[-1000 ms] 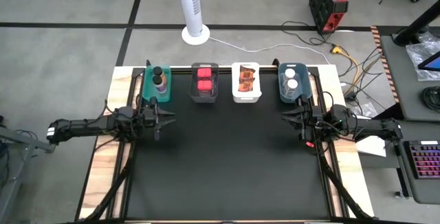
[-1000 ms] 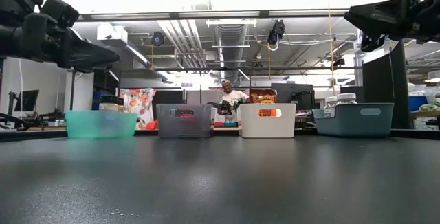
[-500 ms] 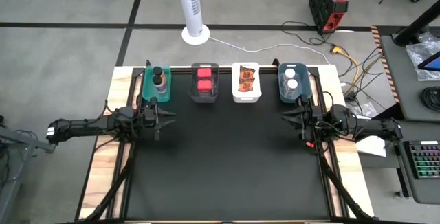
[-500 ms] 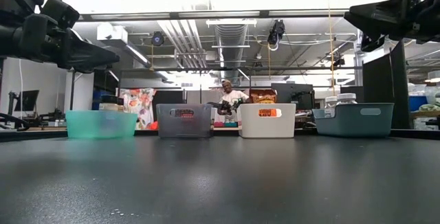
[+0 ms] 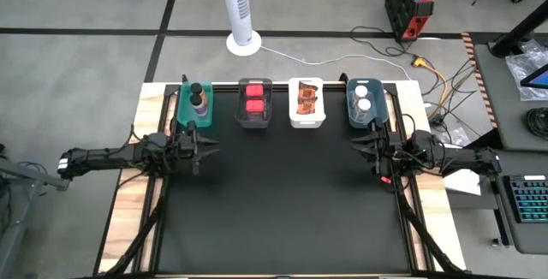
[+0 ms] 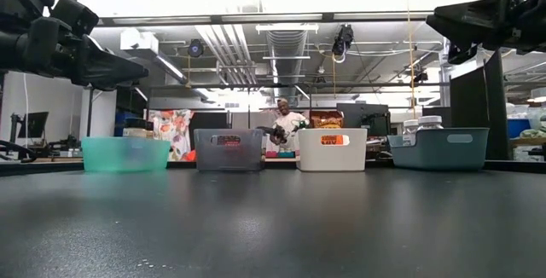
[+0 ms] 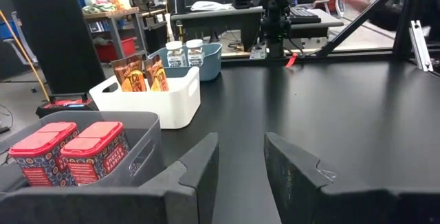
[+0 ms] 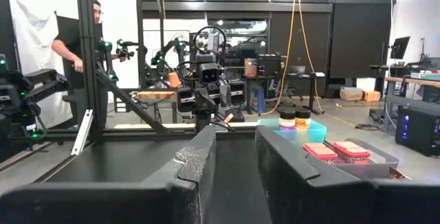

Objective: Sort spices by type
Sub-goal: Return to Home position

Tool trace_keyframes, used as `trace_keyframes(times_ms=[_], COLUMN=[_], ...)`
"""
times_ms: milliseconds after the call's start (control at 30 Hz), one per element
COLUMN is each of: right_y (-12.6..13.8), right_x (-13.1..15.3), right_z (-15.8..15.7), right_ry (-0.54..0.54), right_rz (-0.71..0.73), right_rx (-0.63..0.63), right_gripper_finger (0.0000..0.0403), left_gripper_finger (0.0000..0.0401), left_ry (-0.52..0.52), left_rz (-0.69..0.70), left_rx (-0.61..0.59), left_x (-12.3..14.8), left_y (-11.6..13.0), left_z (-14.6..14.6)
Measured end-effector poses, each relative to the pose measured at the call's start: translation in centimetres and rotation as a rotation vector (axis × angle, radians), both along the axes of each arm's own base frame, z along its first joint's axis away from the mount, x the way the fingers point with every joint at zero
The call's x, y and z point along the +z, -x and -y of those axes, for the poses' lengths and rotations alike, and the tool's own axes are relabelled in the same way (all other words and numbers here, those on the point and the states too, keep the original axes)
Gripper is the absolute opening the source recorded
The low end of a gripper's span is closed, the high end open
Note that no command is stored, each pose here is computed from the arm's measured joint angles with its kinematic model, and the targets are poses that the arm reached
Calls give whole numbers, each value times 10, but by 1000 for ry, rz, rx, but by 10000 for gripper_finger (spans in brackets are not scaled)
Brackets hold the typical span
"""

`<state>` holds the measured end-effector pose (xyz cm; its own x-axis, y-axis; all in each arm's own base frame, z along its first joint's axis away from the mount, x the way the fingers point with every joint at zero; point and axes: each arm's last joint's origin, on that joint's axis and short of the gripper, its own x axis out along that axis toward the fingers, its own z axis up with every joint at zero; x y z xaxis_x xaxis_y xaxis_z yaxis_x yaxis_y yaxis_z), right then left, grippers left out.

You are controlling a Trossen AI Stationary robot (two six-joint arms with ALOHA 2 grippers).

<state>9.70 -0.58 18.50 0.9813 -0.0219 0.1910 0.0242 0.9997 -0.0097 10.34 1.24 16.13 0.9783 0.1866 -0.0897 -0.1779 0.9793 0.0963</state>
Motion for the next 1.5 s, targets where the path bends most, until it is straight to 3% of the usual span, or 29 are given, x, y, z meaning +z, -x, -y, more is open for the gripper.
trace_keyframes(times_ms=[633,1500], right_y=[0,0], right_x=[0,0], right_z=[0,0], right_ry=[0,0], right_rz=[0,0], right_rx=[0,0], right_gripper_finger=[59,100], left_gripper_finger=[101,100], left_ry=[0,0], left_rz=[0,0], left_rx=[0,0], left_x=[0,0], left_y=[0,0], left_z=[0,0])
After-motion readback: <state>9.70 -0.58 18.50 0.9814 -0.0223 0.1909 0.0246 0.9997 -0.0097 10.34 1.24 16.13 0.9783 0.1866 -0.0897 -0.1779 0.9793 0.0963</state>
